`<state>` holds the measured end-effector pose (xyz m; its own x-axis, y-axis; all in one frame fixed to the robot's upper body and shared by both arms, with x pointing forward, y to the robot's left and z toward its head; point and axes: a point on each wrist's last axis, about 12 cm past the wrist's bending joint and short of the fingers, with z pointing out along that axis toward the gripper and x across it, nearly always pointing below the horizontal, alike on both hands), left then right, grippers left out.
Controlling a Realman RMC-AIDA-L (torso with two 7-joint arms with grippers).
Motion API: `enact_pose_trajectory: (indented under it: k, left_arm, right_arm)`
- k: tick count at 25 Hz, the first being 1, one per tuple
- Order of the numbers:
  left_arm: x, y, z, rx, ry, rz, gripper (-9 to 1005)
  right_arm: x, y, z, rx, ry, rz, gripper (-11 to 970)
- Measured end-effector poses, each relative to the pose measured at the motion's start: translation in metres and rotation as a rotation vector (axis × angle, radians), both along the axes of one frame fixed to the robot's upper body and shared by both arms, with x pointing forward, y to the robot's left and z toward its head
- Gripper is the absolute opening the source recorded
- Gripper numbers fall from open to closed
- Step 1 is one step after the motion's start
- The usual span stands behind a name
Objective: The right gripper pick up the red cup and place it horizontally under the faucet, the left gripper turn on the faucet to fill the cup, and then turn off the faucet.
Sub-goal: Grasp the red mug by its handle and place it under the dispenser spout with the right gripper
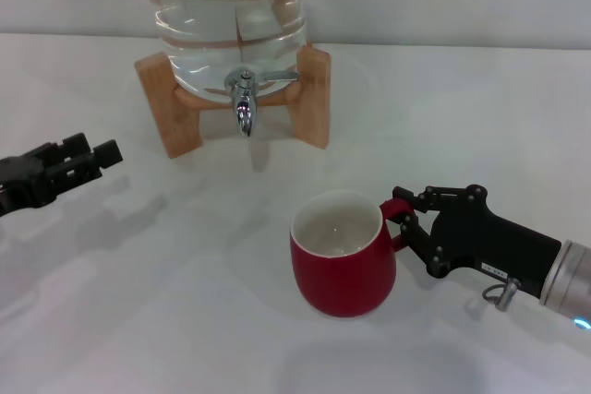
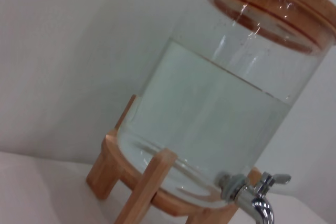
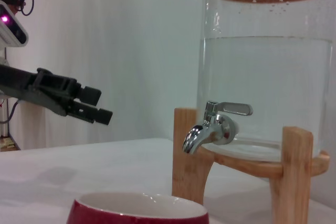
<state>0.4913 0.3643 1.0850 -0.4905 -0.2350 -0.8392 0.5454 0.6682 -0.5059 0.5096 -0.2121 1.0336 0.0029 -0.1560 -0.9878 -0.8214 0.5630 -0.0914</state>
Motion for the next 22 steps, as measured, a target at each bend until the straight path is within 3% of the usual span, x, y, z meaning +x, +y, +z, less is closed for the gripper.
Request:
enact_pose_trajectory:
  k: [11,22]
  left_arm:
    - [-0.008,0.006,-0.009,0.035,0.070,0.006,847]
    - [-0.008,0.003,-0.011,0.037,0.078,0.008,848]
  right_arm:
    - [0.006,0.004,0.008,0.017,-0.026,-0.007,142]
    - [0.027,0.022,0.010,-0.038,-0.009,-0.042,143]
